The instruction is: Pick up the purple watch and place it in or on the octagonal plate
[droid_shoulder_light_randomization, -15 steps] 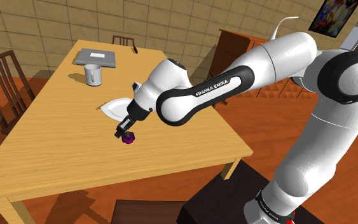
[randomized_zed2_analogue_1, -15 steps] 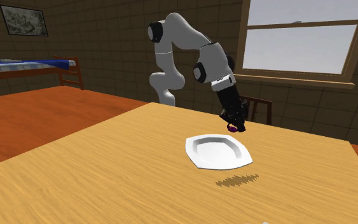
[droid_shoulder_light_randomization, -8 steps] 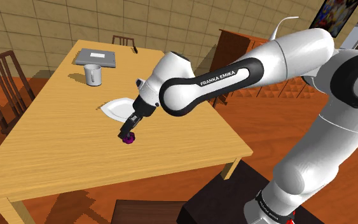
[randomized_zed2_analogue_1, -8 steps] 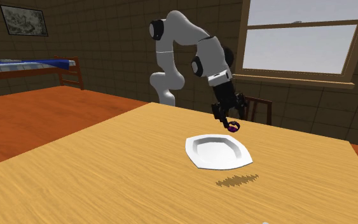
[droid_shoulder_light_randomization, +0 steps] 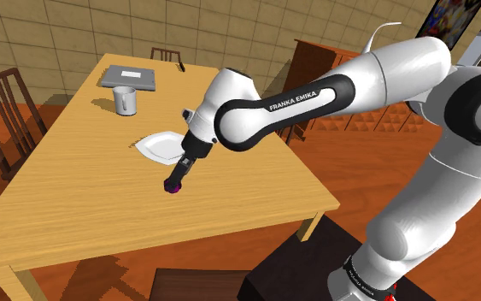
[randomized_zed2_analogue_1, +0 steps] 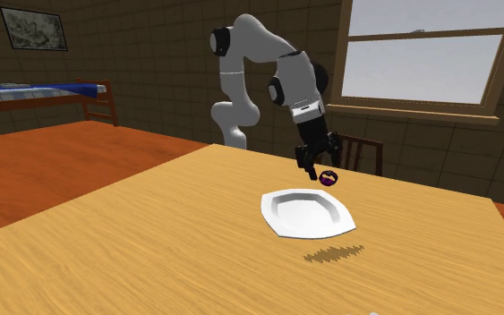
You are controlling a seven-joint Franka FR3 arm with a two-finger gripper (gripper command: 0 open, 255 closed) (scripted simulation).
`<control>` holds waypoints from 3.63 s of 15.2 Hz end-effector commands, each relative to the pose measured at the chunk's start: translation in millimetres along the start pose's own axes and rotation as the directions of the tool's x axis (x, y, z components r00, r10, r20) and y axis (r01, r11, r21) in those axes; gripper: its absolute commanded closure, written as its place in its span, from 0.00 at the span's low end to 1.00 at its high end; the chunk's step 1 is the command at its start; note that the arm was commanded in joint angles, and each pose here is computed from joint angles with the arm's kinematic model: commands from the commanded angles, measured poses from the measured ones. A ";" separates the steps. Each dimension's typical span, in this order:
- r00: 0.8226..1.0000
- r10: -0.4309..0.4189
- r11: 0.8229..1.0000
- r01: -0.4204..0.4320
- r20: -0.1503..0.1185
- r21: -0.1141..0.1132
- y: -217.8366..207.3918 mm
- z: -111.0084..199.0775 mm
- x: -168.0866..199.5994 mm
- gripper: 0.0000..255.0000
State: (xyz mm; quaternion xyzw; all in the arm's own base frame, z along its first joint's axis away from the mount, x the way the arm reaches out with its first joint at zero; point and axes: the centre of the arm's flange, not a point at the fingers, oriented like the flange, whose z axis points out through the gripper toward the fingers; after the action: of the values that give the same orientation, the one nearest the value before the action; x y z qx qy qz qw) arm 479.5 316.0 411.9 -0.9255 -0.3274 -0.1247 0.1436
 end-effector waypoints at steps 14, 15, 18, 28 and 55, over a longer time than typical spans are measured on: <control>1.000 -0.001 1.000 0.001 0.000 0.000 0.4 12.9 0.1 1.00; 1.000 -0.001 1.000 0.001 0.000 0.000 0.4 12.9 0.1 1.00; 1.000 -0.001 1.000 0.001 0.000 0.000 0.4 12.9 0.1 1.00; 1.000 -0.001 1.000 0.001 0.000 0.000 -8.3 -31.1 15.6 1.00; 1.000 -0.001 1.000 0.001 0.000 0.000 160.1 -67.6 118.2 1.00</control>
State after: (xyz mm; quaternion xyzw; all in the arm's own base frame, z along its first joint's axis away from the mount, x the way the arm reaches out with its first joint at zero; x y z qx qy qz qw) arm 661.4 241.8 488.3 -0.9255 -0.3275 -0.1246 0.1436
